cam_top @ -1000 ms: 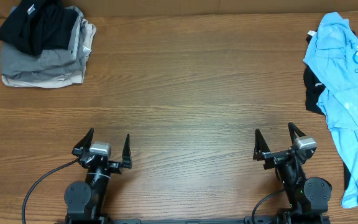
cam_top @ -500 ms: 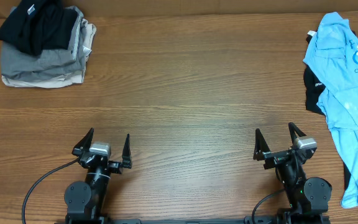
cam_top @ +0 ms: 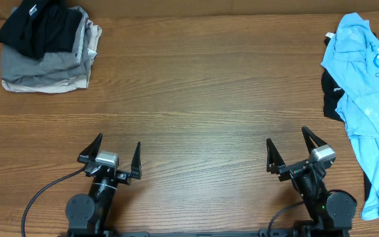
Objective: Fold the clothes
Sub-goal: 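Reach the right gripper forward to the light-blue shirt on the right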
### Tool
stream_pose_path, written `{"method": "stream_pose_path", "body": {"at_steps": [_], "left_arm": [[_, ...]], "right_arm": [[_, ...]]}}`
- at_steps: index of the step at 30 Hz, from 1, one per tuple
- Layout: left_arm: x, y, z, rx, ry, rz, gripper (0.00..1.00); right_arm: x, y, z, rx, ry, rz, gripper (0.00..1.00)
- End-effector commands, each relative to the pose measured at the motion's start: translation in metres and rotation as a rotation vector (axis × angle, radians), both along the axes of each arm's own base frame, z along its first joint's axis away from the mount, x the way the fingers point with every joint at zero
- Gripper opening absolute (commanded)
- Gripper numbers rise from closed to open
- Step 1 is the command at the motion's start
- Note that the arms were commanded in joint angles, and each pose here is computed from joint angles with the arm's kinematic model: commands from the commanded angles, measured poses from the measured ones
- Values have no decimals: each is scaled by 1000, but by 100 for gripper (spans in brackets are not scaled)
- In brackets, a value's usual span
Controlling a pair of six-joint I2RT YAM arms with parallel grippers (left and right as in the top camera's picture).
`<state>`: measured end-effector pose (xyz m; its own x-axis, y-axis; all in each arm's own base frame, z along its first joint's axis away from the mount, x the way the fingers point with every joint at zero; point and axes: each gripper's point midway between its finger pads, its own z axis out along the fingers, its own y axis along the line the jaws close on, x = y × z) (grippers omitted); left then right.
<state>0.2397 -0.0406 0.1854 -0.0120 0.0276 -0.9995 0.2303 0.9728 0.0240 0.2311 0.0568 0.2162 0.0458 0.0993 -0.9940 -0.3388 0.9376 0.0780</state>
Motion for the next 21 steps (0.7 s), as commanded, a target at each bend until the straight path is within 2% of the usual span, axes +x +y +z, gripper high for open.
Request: {"method": "stream_pose_path", "body": {"at_steps": [1, 7, 11, 16, 21], "left_arm": [[-8, -3, 60, 2, -84, -16, 100], [10, -4, 105, 3, -6, -23, 100], [35, -11, 134, 1, 85, -57, 100], [74, -21, 155, -6, 231, -116, 100], [110, -33, 148, 44, 420, -203, 100]], "right_arm": [[-14, 0, 55, -49, -87, -3, 100], [-14, -5, 114, -74, -22, -25, 100], [1, -5, 145, -71, 111, -20, 100], [40, -7, 160, -66, 346, -12, 100], [94, -10, 149, -68, 577, -2, 100]]}}
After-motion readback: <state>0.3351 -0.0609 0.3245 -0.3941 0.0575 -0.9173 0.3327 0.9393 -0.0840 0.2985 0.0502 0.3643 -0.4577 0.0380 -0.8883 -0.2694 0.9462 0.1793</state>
